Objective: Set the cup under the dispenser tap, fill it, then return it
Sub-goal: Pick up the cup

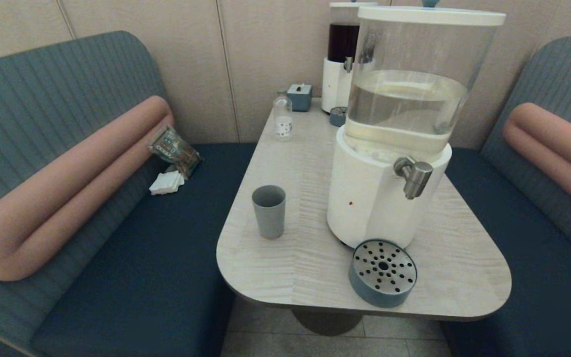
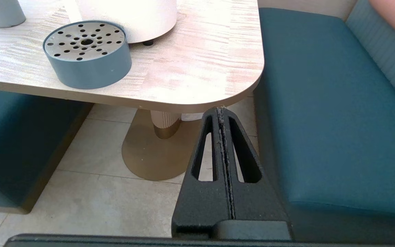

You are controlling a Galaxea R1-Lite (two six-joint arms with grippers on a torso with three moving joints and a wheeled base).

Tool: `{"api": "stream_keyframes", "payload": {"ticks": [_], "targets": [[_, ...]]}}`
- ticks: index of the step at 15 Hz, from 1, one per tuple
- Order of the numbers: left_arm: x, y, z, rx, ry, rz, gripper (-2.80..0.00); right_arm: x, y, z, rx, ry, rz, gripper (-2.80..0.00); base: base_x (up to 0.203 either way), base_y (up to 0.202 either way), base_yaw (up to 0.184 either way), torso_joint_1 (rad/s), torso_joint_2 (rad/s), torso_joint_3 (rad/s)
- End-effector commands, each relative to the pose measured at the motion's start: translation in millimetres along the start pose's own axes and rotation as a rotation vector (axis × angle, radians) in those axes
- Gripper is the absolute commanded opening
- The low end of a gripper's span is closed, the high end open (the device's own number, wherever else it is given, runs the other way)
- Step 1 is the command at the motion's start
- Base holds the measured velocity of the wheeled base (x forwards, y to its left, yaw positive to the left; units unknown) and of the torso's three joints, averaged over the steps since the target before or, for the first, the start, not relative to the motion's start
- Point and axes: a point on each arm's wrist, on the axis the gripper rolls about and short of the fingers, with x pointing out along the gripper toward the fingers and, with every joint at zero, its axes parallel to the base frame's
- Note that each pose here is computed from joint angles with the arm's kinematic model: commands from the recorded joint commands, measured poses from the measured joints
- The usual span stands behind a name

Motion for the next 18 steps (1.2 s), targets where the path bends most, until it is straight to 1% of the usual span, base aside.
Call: {"api": "stream_keyframes", "payload": {"ticks": [1,3,4,5,6,7,8,9,10,12,13,15,18], "targets": [[11,0.7,41,-0.062,0.03,-0.121,-2.8,0,0,0,-0.001,0.002,0.0,-2.8,0.0,0.0,0.0,0.0,0.0,0.0],[31,3.1,65,-0.121,0.061,-0.229,-2.8,0,0,0,0.0,0.002,-0.001,-2.8,0.0,0.0,0.0,0.0,0.0,0.0],[47,4.8,75,-0.135,0.057,-0.277,-2.8,0,0,0,-0.001,0.002,0.0,-2.8,0.0,0.0,0.0,0.0,0.0,0.0],[63,6.4,84,-0.136,0.034,-0.32,-2.8,0,0,0,0.0,0.002,0.0,-2.8,0.0,0.0,0.0,0.0,0.0,0.0],[81,8.0,91,-0.127,-0.007,-0.372,-2.8,0,0,0,0.0,0.002,0.0,-2.8,0.0,0.0,0.0,0.0,0.0,0.0],[98,9.1,93,-0.114,-0.042,-0.424,-2.8,0,0,0,-0.001,0.002,0.0,-2.8,0.0,0.0,0.0,0.0,0.0,0.0],[111,9.9,90,-0.099,-0.079,-0.463,-2.8,0,0,0,-0.001,0.002,-0.001,-2.8,0.0,0.0,0.0,0.0,0.0,0.0],[120,10.2,81,-0.093,-0.091,-0.493,-2.8,0,0,0,-0.001,0.002,-0.001,-2.8,0.0,0.0,0.0,0.0,0.0,0.0],[127,10.4,74,-0.095,-0.083,-0.51,-2.8,0,0,0,-0.001,0.002,0.0,-2.8,0.0,0.0,0.0,0.0,0.0,0.0],[129,9.6,60,-0.108,-0.044,-0.539,-2.8,0,0,0,0.0,0.002,-0.001,-2.8,0.0,0.0,0.0,0.0,0.0,0.0],[130,8.9,56,-0.105,-0.027,-0.572,-2.8,0,0,0,-0.001,0.002,-0.001,-2.8,0.0,0.0,0.0,0.0,0.0,0.0],[134,8.4,55,-0.066,-0.022,-0.625,-2.8,0,0,0,0.0,0.002,0.0,-2.8,0.0,0.0,0.0,0.0,0.0,0.0],[145,9.5,64,0.023,-0.095,-0.665,-2.8,0,0,0,-0.001,0.002,0.0,-2.8,0.0,0.0,0.0,0.0,0.0,0.0]]}}
